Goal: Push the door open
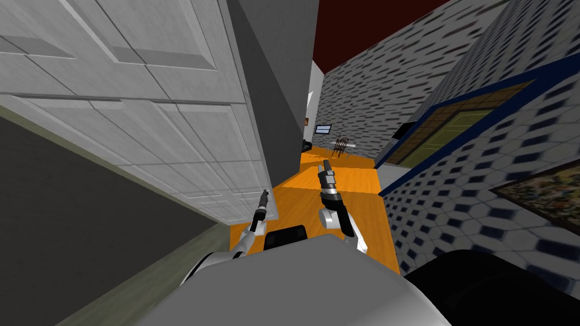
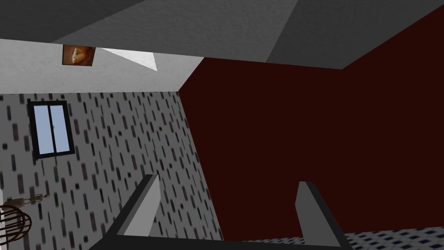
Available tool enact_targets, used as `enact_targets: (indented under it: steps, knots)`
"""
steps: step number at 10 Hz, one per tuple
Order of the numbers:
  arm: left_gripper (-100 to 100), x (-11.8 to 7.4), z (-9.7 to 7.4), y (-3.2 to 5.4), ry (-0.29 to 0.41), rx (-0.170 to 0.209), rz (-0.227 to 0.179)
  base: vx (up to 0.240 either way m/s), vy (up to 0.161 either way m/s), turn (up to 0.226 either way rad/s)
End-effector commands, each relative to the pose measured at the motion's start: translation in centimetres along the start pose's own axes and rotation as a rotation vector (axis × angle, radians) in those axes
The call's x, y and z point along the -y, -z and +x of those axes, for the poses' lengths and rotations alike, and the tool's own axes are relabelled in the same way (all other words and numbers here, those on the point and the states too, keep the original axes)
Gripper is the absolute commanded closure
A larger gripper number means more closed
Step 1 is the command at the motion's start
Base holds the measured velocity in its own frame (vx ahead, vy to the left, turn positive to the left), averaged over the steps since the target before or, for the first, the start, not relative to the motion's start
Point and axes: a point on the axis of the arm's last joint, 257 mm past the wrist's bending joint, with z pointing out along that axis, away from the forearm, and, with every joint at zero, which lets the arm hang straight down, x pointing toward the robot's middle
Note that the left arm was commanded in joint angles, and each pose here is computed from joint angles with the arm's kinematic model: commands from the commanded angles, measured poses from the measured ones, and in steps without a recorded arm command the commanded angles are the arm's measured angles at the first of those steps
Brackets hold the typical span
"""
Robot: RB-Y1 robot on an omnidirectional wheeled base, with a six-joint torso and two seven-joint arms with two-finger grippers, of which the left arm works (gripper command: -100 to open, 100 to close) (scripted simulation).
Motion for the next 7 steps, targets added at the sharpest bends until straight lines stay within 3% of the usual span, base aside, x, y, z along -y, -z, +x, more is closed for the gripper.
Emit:
enact_targets:
  steps: [1,2,7]
  knots:
    - [-100,0.0,0.0,0.0,0.0,0.0,0.0,0.042,-0.008,0.005]
    - [100,0.0,0.0,0.0,0.0,0.0,0.0,0.0,0.0,0.0]
    - [100,0.0,0.0,0.0,0.0,0.0,0.0,-0.008,0.002,-0.001]
